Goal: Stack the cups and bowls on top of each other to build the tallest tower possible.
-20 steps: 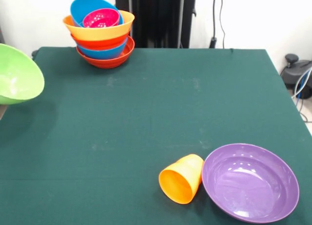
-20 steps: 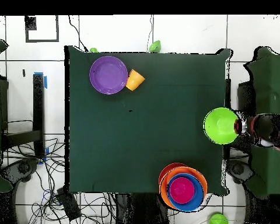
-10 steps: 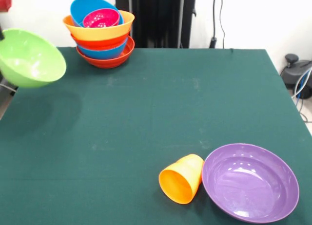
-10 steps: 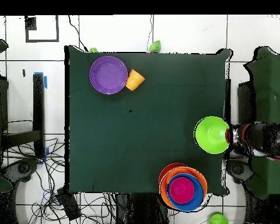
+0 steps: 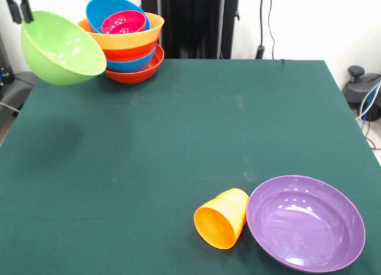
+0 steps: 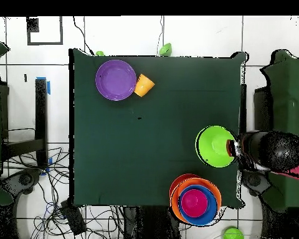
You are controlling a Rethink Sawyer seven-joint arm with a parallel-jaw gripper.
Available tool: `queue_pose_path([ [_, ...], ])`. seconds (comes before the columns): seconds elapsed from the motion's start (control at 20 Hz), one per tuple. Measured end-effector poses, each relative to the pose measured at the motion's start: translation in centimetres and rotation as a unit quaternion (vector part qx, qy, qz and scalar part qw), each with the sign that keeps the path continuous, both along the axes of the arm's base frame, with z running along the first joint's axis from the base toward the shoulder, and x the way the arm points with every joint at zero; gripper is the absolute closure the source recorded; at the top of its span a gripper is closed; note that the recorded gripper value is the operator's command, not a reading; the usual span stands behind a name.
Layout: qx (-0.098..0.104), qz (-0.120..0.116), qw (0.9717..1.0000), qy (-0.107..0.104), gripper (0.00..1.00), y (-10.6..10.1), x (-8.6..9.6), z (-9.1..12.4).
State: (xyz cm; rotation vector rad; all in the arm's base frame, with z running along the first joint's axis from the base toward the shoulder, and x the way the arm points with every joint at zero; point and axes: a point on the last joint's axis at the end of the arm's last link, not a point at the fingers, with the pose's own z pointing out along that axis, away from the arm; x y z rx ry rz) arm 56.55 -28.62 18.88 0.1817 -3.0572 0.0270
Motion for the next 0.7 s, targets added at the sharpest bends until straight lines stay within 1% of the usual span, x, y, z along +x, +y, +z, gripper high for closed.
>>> queue_pose_path([
  [0.15, -0.003, 0.01, 0.9999, -0.002, 1.0, 1.4, 0.5, 0.7],
  [0.25, -0.006, 0.017, 0.9998, -0.007, 1.0, 2.5, 1.0, 1.6],
  [0.45, -0.008, 0.019, 0.9997, -0.015, 1.0, 3.6, 1.6, 3.0],
  [0.7, -0.011, 0.018, 0.9995, -0.026, 1.0, 4.4, 2.1, 4.6],
])
